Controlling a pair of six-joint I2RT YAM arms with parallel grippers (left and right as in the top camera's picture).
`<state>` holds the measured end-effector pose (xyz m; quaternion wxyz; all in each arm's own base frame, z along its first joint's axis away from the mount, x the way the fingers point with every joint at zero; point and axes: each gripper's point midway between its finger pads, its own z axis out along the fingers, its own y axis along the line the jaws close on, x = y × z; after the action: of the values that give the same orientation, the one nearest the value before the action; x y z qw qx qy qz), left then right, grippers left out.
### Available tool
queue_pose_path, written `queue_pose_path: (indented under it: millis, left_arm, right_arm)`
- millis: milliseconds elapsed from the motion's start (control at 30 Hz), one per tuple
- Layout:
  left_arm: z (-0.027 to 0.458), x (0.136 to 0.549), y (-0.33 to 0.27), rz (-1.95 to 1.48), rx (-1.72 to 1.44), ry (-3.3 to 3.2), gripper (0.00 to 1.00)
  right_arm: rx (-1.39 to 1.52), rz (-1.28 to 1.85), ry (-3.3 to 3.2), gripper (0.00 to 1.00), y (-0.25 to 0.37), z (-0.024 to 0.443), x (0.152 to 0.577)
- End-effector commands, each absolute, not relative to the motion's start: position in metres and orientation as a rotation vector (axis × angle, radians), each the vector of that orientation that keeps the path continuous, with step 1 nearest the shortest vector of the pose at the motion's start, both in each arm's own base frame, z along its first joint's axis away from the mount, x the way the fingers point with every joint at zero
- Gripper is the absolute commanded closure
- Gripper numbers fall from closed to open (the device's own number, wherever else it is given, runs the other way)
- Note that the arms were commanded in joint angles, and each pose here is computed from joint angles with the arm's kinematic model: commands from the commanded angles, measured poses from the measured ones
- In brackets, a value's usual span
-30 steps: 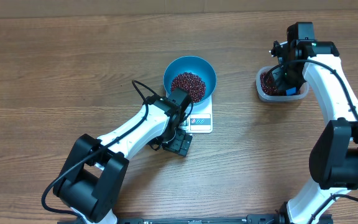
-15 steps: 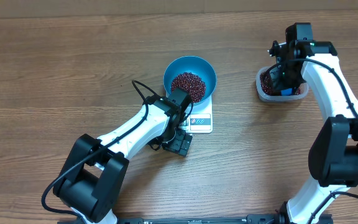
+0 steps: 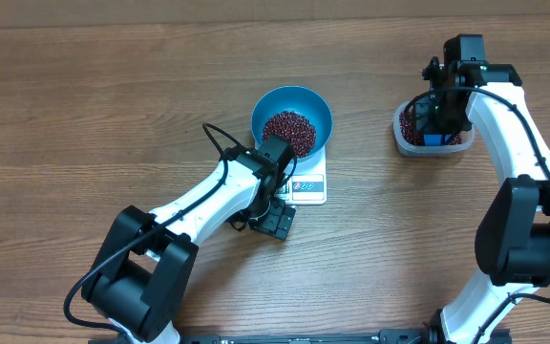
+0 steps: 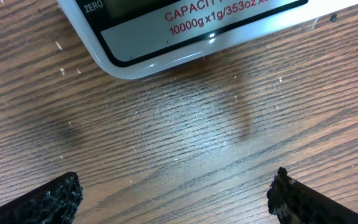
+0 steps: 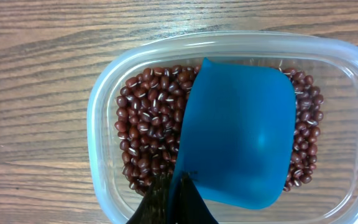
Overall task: Scoop item into bowl and weigh 150g on scale
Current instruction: 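Push the blue scoop down through the beans in the tub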
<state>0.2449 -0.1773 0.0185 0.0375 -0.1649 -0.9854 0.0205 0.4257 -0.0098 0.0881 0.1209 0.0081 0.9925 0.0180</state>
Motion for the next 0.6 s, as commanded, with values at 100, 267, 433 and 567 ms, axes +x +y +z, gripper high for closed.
queue_pose_path:
  millis: [100, 267, 433, 567]
  left_arm:
    - [0.019, 0.247, -0.179, 0.064, -0.530, -3.022, 0.01]
    - [0.019, 0.247, -0.179, 0.064, -0.530, -3.022, 0.00]
    - [0.019, 0.247, -0.179, 0.064, -0.530, -3.022, 0.00]
    - [0.019, 0.247, -0.179, 0.065, -0.530, -3.022, 0.01]
  right_arm:
    - [0.092, 0.353, 2.904, 0.96, 0.022, 0.069, 0.432]
    - [0.167, 0.507, 2.866, 0.96, 0.023, 0.075, 0.435]
    - [0.192, 0.646, 2.819, 0.96, 0.024, 0.082, 0.439]
    - [0.203, 0.732, 2.794, 0.96, 0.027, 0.087, 0.439]
